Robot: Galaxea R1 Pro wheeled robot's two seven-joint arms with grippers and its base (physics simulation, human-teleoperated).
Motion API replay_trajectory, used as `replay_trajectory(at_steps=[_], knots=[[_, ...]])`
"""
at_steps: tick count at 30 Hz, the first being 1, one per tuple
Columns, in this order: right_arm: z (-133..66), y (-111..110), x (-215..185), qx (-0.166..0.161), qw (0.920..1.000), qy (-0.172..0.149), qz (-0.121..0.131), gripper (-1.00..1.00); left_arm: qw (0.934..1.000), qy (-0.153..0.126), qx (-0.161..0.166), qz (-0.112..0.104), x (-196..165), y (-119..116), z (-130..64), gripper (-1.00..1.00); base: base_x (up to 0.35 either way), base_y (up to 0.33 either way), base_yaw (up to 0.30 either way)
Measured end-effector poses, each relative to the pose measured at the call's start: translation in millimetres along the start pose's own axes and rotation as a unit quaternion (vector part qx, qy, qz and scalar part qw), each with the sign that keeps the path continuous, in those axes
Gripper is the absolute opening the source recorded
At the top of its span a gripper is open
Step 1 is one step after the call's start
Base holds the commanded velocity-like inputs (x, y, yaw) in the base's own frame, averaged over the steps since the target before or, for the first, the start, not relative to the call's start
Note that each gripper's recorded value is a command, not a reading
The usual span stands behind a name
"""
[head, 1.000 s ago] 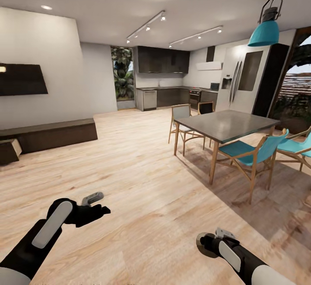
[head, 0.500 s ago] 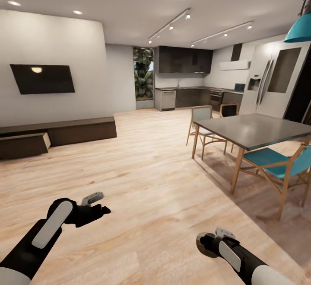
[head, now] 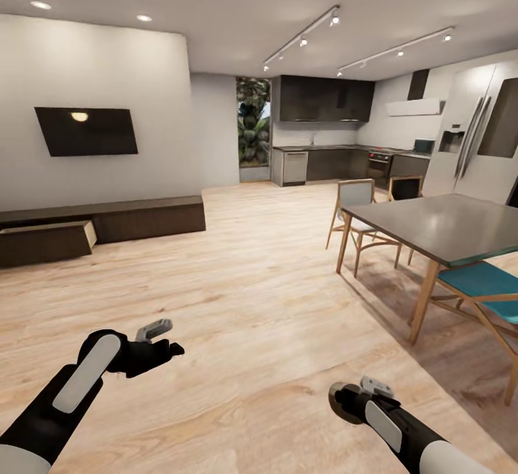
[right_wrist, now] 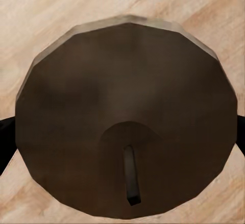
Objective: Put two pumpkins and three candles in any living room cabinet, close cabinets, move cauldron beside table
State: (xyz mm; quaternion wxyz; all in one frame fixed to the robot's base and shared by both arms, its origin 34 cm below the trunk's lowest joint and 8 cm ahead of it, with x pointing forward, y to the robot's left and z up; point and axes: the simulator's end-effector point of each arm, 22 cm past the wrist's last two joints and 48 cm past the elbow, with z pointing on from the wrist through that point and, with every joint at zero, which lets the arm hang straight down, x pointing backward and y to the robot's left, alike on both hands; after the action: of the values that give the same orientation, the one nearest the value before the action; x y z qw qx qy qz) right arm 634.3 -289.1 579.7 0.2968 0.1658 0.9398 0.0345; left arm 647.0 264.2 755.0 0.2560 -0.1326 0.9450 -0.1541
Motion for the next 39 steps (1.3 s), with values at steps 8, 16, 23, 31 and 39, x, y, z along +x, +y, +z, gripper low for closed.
replay_trajectory(at_steps=[8,16,23,31,39], knots=[[-0.3,-1.6,-15.4,0.0,0.9993,-0.036,0.007,-1.0,1.0,0.001,0.0,0.0,0.6,-0.7,0.3,1.0,0.33,0.0,0.0],[-0.2,-9.0,-20.9,0.006,0.9986,-0.051,0.011,-1.0,1.0,0.0,0.0,0.0,0.1,-0.2,0.0,1.0,0.33,0.068,0.0],[0.1,-5.7,-17.9,0.006,0.9986,-0.052,0.001,-1.0,1.0,0.001,0.001,0.0,0.5,-0.7,0.2,1.0,0.33,0.093,0.0],[1.4,-6.4,-16.0,0.006,0.9987,-0.05,0.001,-1.0,1.0,0.003,0.0,0.0,1.9,0.1,2.0,1.0,0.33,0.091,0.153],[4.7,-7.0,-10.9,0.008,0.999,-0.045,0.0,-1.0,0.9999,0.01,-0.003,-0.002,6.1,3.3,7.6,1.0,0.326,0.026,0.106]])
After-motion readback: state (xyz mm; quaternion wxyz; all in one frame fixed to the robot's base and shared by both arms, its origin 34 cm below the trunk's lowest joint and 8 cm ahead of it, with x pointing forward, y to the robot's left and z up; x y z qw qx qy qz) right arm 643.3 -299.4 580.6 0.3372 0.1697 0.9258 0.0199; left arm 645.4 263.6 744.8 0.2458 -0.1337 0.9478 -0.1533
